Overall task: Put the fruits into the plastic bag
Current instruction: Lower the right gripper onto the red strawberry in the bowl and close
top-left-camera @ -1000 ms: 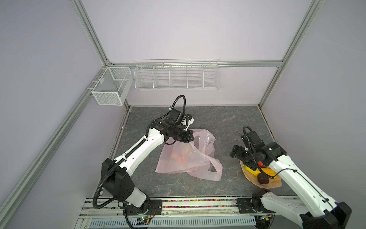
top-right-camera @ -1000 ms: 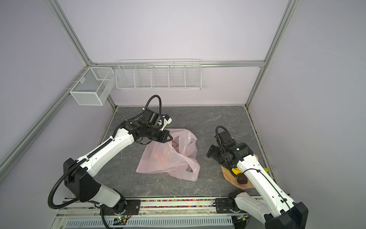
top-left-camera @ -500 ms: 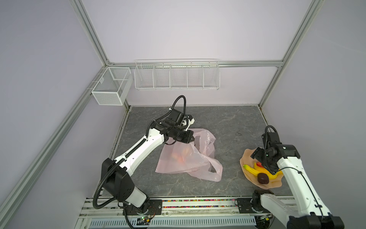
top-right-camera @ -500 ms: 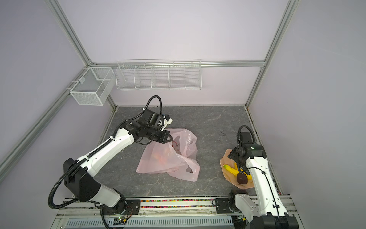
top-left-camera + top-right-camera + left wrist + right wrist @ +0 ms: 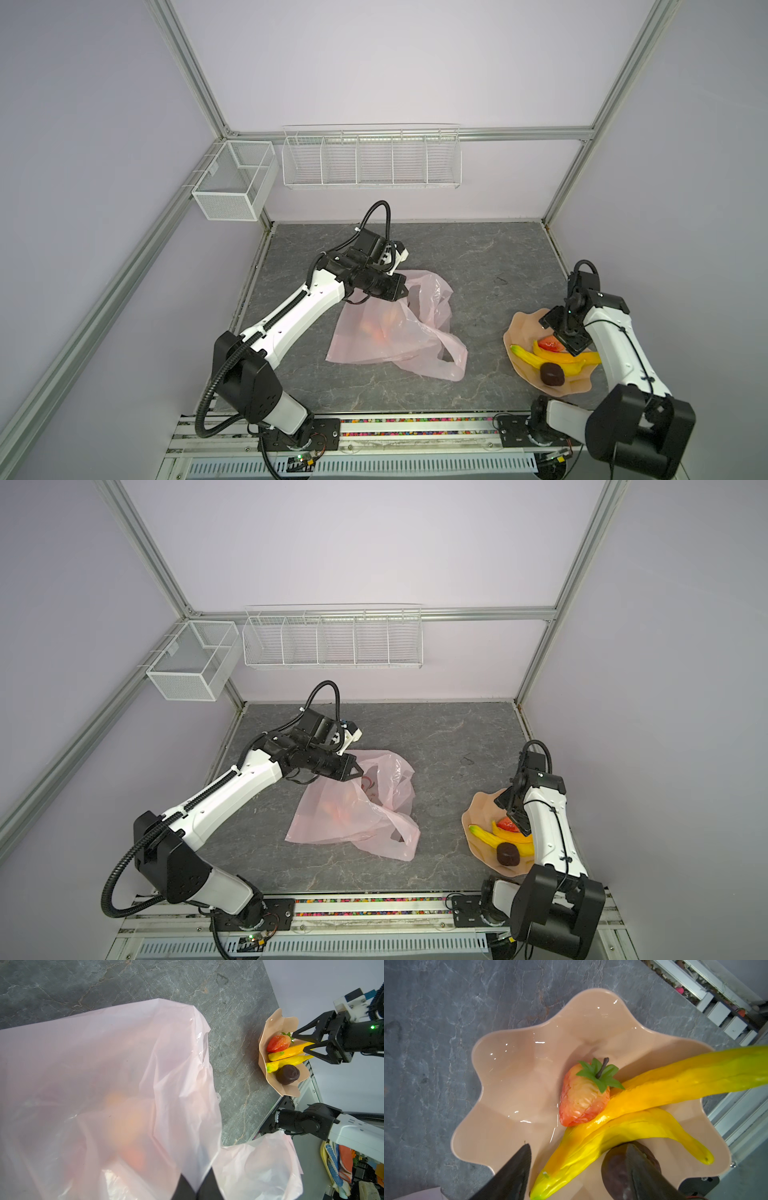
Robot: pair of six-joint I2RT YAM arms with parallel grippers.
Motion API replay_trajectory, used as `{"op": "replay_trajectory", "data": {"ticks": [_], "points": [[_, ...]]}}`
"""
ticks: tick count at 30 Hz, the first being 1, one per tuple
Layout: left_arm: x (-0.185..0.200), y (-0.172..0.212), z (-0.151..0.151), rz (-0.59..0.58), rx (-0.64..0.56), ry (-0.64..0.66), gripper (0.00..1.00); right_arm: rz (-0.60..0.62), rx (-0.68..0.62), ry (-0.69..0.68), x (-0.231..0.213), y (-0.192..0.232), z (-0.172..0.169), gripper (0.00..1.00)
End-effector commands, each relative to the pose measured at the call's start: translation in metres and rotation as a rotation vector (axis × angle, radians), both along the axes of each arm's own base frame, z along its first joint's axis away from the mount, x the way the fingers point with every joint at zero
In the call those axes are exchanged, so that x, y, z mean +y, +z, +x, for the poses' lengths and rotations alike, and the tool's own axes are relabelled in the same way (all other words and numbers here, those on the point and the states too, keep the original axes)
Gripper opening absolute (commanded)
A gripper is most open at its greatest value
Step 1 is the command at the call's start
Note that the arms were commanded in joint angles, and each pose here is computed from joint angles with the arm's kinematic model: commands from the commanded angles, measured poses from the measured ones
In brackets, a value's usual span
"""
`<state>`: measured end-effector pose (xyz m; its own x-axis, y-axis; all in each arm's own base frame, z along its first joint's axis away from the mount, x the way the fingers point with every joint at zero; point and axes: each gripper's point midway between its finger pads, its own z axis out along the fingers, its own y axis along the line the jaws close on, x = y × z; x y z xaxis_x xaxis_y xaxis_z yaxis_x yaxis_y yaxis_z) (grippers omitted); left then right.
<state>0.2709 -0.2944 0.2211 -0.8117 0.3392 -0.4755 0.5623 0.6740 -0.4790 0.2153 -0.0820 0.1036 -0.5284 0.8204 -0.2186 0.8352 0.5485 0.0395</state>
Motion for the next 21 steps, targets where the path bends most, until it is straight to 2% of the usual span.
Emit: {"op": "replay_trajectory", "data": {"ticks": [1,12,21], "points": [[0.001,0.003,-0.001,-0.013,-0.011,-0.013,0.00,0.009,-0.027,0.000,-0.003,-0.006,0.014,0.73],[-0.001,0.000,0.002,-0.004,-0.003,-0.016,0.00,0.033,0.025,-0.022,-0.004,-0.032,0.018,0.71],[-0.001,-0.001,0.002,0.000,0.000,-0.017,0.00,0.052,0.083,-0.034,0.000,-0.057,0.006,0.70]]}}
